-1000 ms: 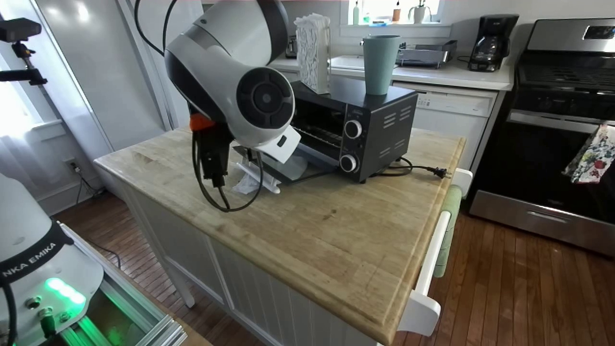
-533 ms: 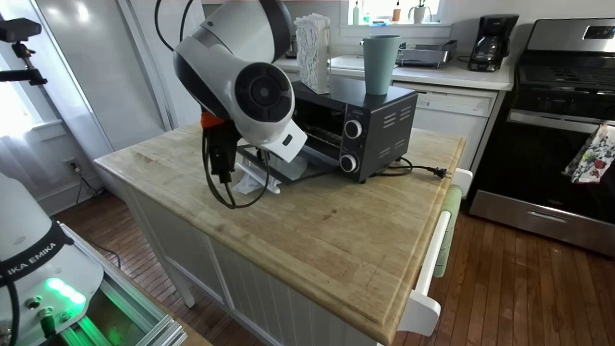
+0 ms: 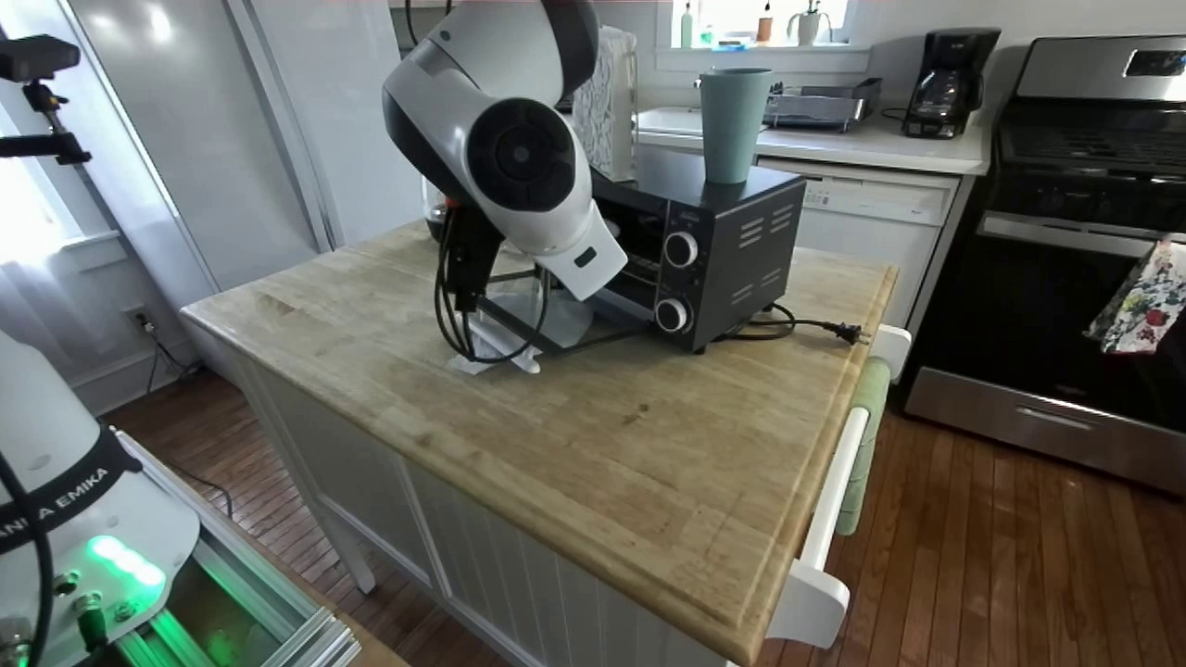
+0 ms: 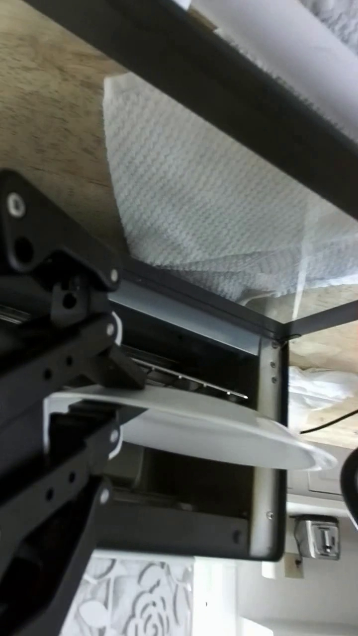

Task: Pick up the white plate and put it on the middle tray in the oven

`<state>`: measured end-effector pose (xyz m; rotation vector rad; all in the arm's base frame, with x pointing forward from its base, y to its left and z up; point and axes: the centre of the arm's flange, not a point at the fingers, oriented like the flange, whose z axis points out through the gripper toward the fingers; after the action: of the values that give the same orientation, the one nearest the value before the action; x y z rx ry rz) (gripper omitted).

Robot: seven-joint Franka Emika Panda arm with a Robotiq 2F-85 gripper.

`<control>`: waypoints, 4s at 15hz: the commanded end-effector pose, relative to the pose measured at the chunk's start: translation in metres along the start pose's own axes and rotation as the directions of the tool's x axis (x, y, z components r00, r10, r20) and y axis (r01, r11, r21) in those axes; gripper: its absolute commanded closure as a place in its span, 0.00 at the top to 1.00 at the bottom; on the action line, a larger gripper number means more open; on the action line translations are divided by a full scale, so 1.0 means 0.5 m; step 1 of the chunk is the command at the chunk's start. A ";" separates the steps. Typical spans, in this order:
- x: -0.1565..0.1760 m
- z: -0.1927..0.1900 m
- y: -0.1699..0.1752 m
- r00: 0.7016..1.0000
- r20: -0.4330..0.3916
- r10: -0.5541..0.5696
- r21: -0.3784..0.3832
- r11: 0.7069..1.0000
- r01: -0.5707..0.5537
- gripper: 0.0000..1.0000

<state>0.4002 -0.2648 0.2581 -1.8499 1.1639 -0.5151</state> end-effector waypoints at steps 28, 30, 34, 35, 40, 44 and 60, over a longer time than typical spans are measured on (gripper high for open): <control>0.023 0.202 -0.055 0.883 -0.389 0.262 0.047 0.963 -0.265 0.58; 0.016 0.195 -0.057 0.886 -0.381 0.264 0.053 0.963 -0.264 0.69; 0.002 0.185 -0.056 0.893 -0.361 0.269 0.071 0.963 -0.261 0.65; 0.003 0.185 -0.058 0.893 -0.359 0.271 0.083 0.962 -0.259 0.48; 0.016 0.176 -0.065 0.898 -0.357 0.258 0.119 0.966 -0.231 0.13; 0.012 0.169 -0.064 0.904 -0.347 0.249 0.116 0.968 -0.223 0.00; -0.008 0.121 -0.046 0.902 -0.357 0.242 0.107 0.970 -0.218 0.09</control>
<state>0.4729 -0.2314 0.2368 -1.5821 1.5933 -0.7563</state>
